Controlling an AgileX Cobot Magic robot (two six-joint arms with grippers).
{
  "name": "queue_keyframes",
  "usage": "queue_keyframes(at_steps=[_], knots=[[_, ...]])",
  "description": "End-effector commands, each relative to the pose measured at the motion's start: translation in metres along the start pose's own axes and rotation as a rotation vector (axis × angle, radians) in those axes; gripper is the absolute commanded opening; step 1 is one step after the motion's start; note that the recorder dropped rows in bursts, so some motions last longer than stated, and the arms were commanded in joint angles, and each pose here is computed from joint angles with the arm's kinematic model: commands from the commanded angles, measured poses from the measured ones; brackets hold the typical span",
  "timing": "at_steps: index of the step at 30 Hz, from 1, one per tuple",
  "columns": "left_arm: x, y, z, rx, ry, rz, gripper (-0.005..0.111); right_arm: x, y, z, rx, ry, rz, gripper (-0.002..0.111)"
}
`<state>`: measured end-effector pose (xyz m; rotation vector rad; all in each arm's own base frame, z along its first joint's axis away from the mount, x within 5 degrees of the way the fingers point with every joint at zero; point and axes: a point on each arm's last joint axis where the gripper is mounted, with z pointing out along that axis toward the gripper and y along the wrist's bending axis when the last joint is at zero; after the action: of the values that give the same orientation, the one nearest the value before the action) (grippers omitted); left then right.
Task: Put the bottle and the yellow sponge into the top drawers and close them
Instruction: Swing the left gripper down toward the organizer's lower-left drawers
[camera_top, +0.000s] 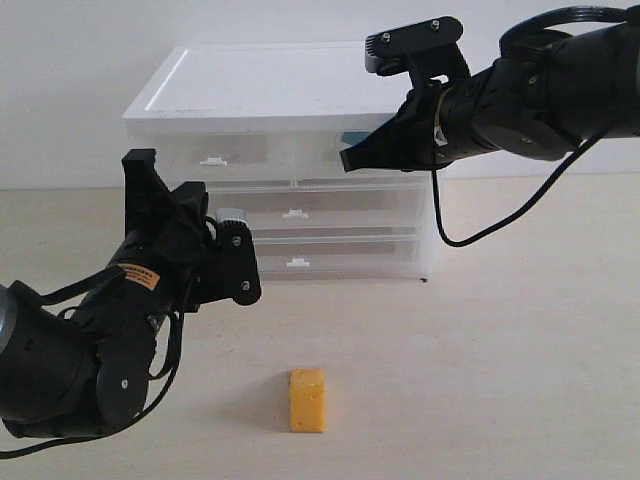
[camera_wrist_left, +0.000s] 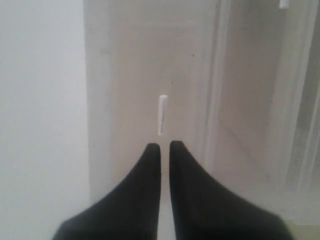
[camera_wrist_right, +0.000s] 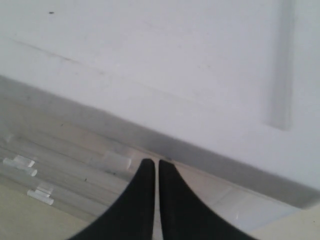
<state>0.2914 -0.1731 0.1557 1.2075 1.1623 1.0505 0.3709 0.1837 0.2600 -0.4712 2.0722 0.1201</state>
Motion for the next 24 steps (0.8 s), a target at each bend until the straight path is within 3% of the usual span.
queue_keyframes(at_steps=[1,5,9,19,24], knots=[[-0.006,-0.007,0.003,-0.002,-0.033,-0.018,0.005,-0.006,-0.001,-0.002,0.001,-0.024,-0.023,0.0],[-0.01,-0.003,0.009,-0.024,-0.033,-0.032,0.022,-0.006,-0.001,-0.002,0.001,-0.024,-0.025,0.0],[-0.013,0.004,0.015,-0.053,-0.034,-0.053,0.049,-0.006,-0.001,-0.002,0.002,-0.024,-0.029,0.0],[0.004,0.011,0.029,-0.085,0.018,-0.061,0.05,-0.006,-0.002,-0.002,0.003,-0.023,-0.029,0.0],[0.0,-0.008,0.033,-0.05,-0.057,0.034,0.05,-0.006,-0.002,-0.002,0.003,-0.023,-0.029,0.0]])
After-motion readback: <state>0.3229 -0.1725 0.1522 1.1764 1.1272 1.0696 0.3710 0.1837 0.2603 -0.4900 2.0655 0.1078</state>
